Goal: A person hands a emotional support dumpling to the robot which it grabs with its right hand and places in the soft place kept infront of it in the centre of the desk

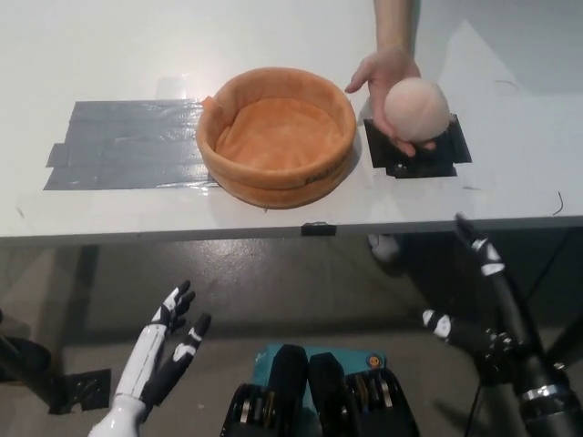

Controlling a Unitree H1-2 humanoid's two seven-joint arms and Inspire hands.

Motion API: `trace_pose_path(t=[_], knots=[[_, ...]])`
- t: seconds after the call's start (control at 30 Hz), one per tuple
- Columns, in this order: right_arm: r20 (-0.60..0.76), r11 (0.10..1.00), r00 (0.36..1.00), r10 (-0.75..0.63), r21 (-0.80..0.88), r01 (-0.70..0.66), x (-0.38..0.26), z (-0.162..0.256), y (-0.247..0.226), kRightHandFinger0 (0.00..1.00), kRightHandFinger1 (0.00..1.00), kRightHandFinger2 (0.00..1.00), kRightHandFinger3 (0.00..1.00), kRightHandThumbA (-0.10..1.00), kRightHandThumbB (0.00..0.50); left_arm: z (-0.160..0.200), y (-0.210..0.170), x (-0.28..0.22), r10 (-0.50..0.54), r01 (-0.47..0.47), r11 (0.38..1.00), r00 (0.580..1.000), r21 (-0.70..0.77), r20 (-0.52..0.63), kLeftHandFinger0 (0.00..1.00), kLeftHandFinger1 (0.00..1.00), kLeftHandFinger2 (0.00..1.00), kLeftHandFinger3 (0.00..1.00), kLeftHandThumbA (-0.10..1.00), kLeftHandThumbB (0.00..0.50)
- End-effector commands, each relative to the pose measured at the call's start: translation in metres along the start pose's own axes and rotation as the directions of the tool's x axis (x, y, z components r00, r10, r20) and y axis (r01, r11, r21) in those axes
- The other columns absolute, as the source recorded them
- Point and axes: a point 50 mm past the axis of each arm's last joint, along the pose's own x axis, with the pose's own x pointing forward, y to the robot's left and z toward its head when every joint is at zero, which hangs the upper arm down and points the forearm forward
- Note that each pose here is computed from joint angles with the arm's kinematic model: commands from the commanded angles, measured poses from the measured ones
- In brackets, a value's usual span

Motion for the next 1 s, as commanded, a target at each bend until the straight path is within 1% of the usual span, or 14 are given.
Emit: trace_pose_path(t=[0.0, 0.07, 0.1, 0.13, 0.23, 0.37, 0.5, 0.6, 0.7, 0.8, 0.83, 0.87, 0.9, 0.97], knots=[[0.115, 0.992, 0.988, -0.107, -0.052, 0.113, 0.025, 0.048, -0.029, 1.00, 1.00, 1.00, 1.00, 0.86, 0.294, 0.006, -0.001, -0.004, -0.001, 0.001, 1.000, 0.996, 0.000, 0.085, 1.00, 1.00, 1.00, 1.00, 0.94, 0.094], [0.130, 0.988, 0.985, -0.115, -0.089, 0.127, 0.041, 0.066, -0.041, 1.00, 1.00, 1.00, 1.00, 0.90, 0.326, 0.005, -0.002, -0.006, -0.001, 0.001, 1.000, 0.997, 0.003, 0.082, 1.00, 1.00, 1.00, 1.00, 0.99, 0.103], [0.139, 0.983, 0.983, -0.120, -0.120, 0.136, 0.053, 0.078, -0.049, 1.00, 1.00, 1.00, 1.00, 0.90, 0.323, 0.004, -0.003, -0.007, -0.001, 0.001, 1.000, 0.997, 0.000, 0.083, 1.00, 1.00, 1.00, 1.00, 1.00, 0.100], [0.150, 0.980, 0.981, -0.126, -0.136, 0.147, 0.068, 0.089, -0.056, 1.00, 1.00, 1.00, 1.00, 0.88, 0.317, 0.003, -0.003, -0.008, 0.000, 0.001, 1.000, 0.997, -0.006, 0.079, 1.00, 1.00, 1.00, 1.00, 0.99, 0.099], [0.163, 0.967, 0.979, -0.125, -0.200, 0.157, 0.094, 0.102, -0.066, 1.00, 1.00, 1.00, 1.00, 0.90, 0.316, 0.003, -0.002, -0.009, 0.000, 0.001, 1.000, 0.997, -0.005, 0.082, 1.00, 1.00, 1.00, 1.00, 0.99, 0.099], [0.140, 0.960, 0.985, -0.105, -0.243, 0.137, 0.148, 0.126, -0.080, 1.00, 1.00, 1.00, 1.00, 0.87, 0.342, 0.004, -0.001, -0.007, -0.004, 0.005, 1.000, 0.996, -0.009, 0.084, 1.00, 1.00, 1.00, 1.00, 0.94, 0.088], [0.089, 0.949, 0.994, -0.064, -0.302, 0.088, 0.191, 0.140, -0.080, 1.00, 1.00, 1.00, 1.00, 0.90, 0.353, 0.006, 0.000, -0.006, -0.005, 0.006, 1.000, 0.996, -0.008, 0.090, 1.00, 1.00, 1.00, 1.00, 0.92, 0.086], [0.023, 0.943, 1.000, -0.016, -0.332, 0.023, 0.221, 0.143, -0.074, 1.00, 1.00, 1.00, 1.00, 0.89, 0.366, 0.008, -0.001, -0.005, -0.009, 0.009, 1.000, 0.996, 0.002, 0.093, 1.00, 1.00, 1.00, 1.00, 0.92, 0.088], [-0.045, 0.940, 0.999, 0.026, -0.340, -0.040, 0.249, 0.143, -0.066, 1.00, 1.00, 1.00, 1.00, 0.84, 0.354, 0.009, -0.001, -0.004, -0.011, 0.011, 1.000, 0.996, 0.003, 0.090, 1.00, 1.00, 1.00, 1.00, 0.91, 0.086], [-0.099, 0.917, 0.994, 0.053, -0.390, -0.087, 0.270, 0.138, -0.058, 1.00, 1.00, 1.00, 1.00, 0.92, 0.396, 0.011, -0.001, -0.004, -0.010, 0.010, 1.000, 0.995, 0.006, 0.097, 1.00, 1.00, 1.00, 1.00, 0.90, 0.079], [-0.116, 0.913, 0.991, 0.060, -0.395, -0.101, 0.275, 0.137, -0.057, 1.00, 1.00, 1.00, 1.00, 0.93, 0.390, 0.011, -0.001, -0.004, -0.010, 0.009, 1.000, 0.995, 0.006, 0.099, 1.00, 1.00, 1.00, 1.00, 0.90, 0.086], [-0.145, 0.908, 0.987, 0.071, -0.400, -0.124, 0.282, 0.135, -0.054, 1.00, 1.00, 1.00, 1.00, 0.95, 0.412, 0.011, -0.001, -0.003, -0.008, 0.008, 1.000, 0.995, 0.002, 0.102, 1.00, 1.00, 1.00, 1.00, 0.90, 0.094], [-0.158, 0.905, 0.985, 0.076, -0.404, -0.135, 0.287, 0.133, -0.052, 1.00, 1.00, 1.00, 1.00, 0.96, 0.409, 0.011, 0.000, -0.003, -0.008, 0.008, 1.000, 0.995, 0.001, 0.103, 1.00, 1.00, 1.00, 1.00, 0.90, 0.094], [-0.182, 0.908, 0.980, 0.085, -0.391, -0.152, 0.296, 0.131, -0.048, 1.00, 1.00, 1.00, 1.00, 0.91, 0.402, 0.013, 0.000, -0.001, -0.007, 0.007, 1.000, 0.994, 0.001, 0.108, 1.00, 1.00, 1.00, 1.00, 0.89, 0.089]])
